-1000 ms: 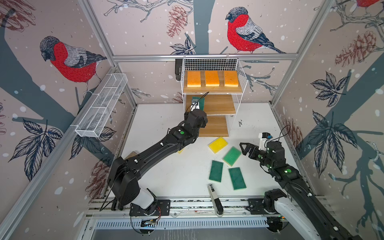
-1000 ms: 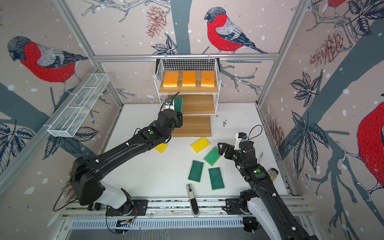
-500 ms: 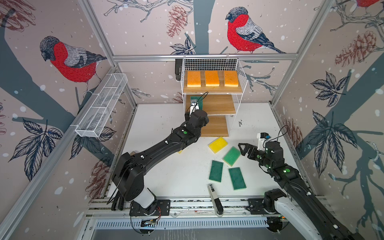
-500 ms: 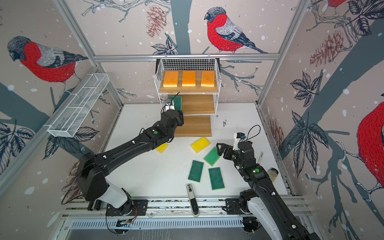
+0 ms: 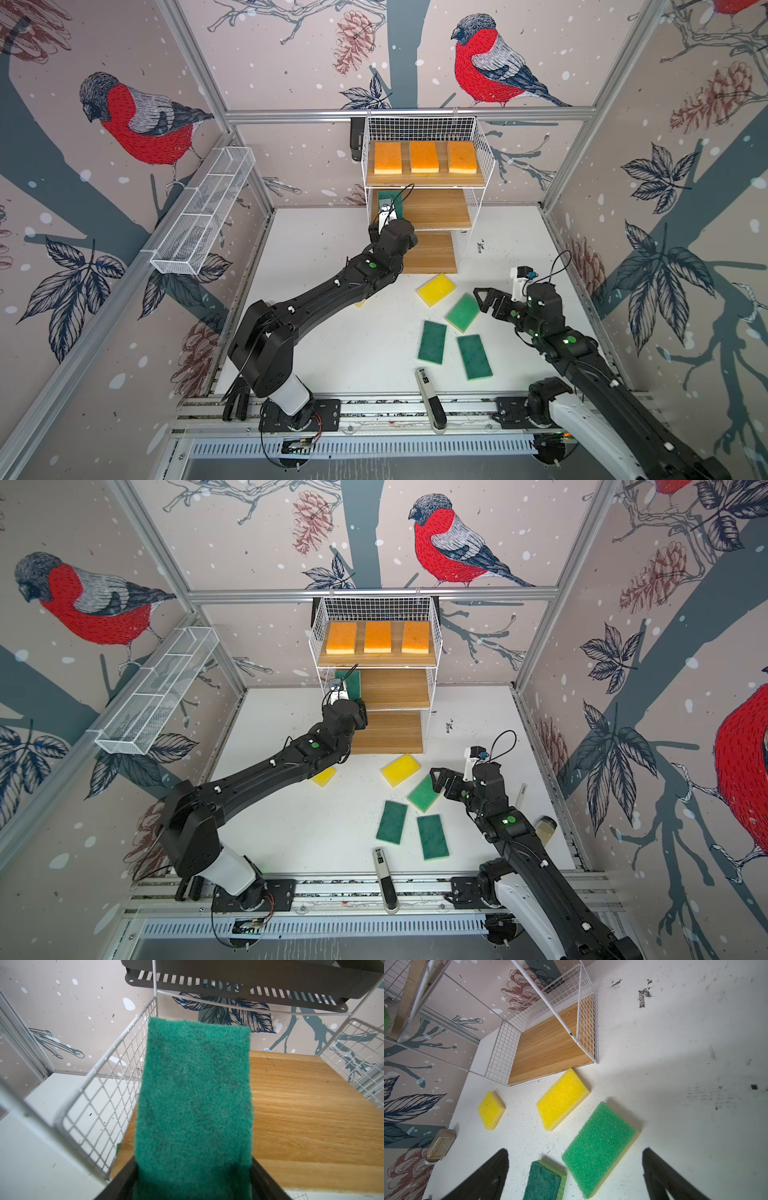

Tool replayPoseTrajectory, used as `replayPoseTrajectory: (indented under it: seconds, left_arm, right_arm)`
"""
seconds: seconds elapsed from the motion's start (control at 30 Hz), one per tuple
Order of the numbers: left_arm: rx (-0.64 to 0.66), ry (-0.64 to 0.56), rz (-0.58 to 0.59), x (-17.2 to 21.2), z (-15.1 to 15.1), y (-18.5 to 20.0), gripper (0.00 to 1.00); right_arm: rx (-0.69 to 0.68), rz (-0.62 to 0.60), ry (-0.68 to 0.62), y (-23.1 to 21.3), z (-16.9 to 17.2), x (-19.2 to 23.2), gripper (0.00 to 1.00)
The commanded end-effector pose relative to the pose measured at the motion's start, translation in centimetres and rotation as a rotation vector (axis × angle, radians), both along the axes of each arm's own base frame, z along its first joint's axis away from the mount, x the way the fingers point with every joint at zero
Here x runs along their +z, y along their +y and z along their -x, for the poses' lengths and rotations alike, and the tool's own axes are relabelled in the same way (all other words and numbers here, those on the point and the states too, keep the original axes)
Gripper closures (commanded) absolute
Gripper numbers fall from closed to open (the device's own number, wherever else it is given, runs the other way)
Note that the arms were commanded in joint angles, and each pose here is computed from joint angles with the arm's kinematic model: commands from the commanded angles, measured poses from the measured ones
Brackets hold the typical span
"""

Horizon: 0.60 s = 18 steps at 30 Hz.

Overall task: Place and organize the cleaning sponges onto the shelf
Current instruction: 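Lower the dark green sponge onto the middle wooden shelf with the left gripper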

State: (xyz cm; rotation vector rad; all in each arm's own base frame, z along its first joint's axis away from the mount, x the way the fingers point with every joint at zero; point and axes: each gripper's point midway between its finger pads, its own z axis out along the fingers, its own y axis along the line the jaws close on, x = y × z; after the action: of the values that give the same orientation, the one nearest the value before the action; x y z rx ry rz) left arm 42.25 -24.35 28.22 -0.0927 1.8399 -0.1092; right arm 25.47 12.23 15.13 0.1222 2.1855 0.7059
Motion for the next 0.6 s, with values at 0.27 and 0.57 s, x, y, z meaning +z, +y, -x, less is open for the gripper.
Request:
replayPoseTrajectory:
  seconds: [0.27,0.57]
  left_arm:
    - [0.032,-0.014,0.006,0.4,-1.3,-0.3,0.29]
    - [0.060,0.015,-0.006,-0.3,-1.2,0.1,0.21]
  right_arm:
    - [0.002,-0.022,-0.021,0.4,-0.2,0.4,0.00]
    - [0.005,-0.027,-0.018,0.5,-0.1,0.3,0.00]
